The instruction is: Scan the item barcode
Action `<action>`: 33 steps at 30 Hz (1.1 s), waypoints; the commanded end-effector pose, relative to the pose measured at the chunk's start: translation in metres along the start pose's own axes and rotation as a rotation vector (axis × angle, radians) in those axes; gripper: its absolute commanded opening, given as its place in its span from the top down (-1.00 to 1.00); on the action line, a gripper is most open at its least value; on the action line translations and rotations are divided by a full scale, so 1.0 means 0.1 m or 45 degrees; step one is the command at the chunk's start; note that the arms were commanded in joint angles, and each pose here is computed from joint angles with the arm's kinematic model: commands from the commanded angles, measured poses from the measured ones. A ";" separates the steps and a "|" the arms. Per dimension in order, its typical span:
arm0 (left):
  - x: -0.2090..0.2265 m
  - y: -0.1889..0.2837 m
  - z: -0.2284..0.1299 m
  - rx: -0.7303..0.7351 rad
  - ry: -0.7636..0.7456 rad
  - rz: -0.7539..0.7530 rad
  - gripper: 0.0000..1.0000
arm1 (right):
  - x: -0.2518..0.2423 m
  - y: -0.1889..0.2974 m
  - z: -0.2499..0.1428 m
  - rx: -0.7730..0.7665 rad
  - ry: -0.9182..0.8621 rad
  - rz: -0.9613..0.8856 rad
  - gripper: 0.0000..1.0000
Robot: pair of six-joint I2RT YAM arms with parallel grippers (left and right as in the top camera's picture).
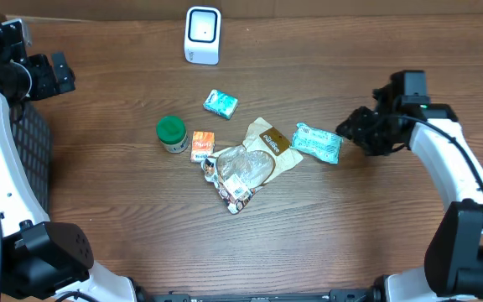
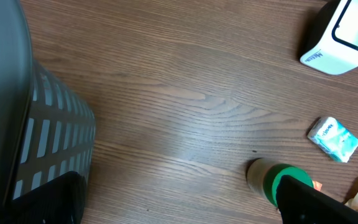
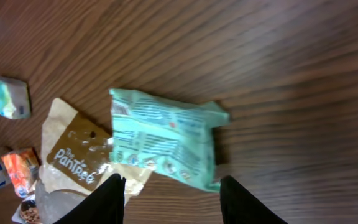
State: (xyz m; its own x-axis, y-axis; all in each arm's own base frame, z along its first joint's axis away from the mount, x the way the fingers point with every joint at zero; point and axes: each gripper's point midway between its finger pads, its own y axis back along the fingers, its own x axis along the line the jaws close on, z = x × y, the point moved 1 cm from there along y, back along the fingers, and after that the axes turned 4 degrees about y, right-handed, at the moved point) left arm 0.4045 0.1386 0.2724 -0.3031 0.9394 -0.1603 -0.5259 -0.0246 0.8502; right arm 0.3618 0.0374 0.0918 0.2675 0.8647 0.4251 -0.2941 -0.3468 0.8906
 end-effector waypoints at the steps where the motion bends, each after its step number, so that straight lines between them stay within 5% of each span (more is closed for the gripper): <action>1: -0.02 -0.04 0.01 0.005 -0.041 -0.005 -0.99 | 0.02 -0.24 -0.08 0.119 0.065 0.082 0.08; 15: -0.02 -0.04 0.01 0.005 -0.041 -0.005 -0.99 | 0.04 -0.94 -0.24 0.289 0.107 0.210 0.22; 20: -0.02 -0.04 0.01 0.004 -0.041 -0.005 -0.99 | 0.06 -0.93 -0.24 0.290 0.105 0.229 0.85; 22: -0.02 -0.04 0.01 0.005 -0.041 -0.005 -0.99 | 0.07 -0.92 -0.23 0.290 0.097 0.251 0.92; 33: -0.02 -0.04 0.01 0.004 -0.041 -0.005 -0.99 | 1.12 0.19 -0.08 0.042 0.328 0.667 0.92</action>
State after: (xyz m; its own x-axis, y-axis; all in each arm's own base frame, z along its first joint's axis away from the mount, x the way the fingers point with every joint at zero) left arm 0.4045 0.1385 0.2726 -0.3028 0.9394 -0.1606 -0.5266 -0.0245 0.8498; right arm 0.3780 0.0985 0.0813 0.0139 0.7042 0.7099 -0.2326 -0.6882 0.6872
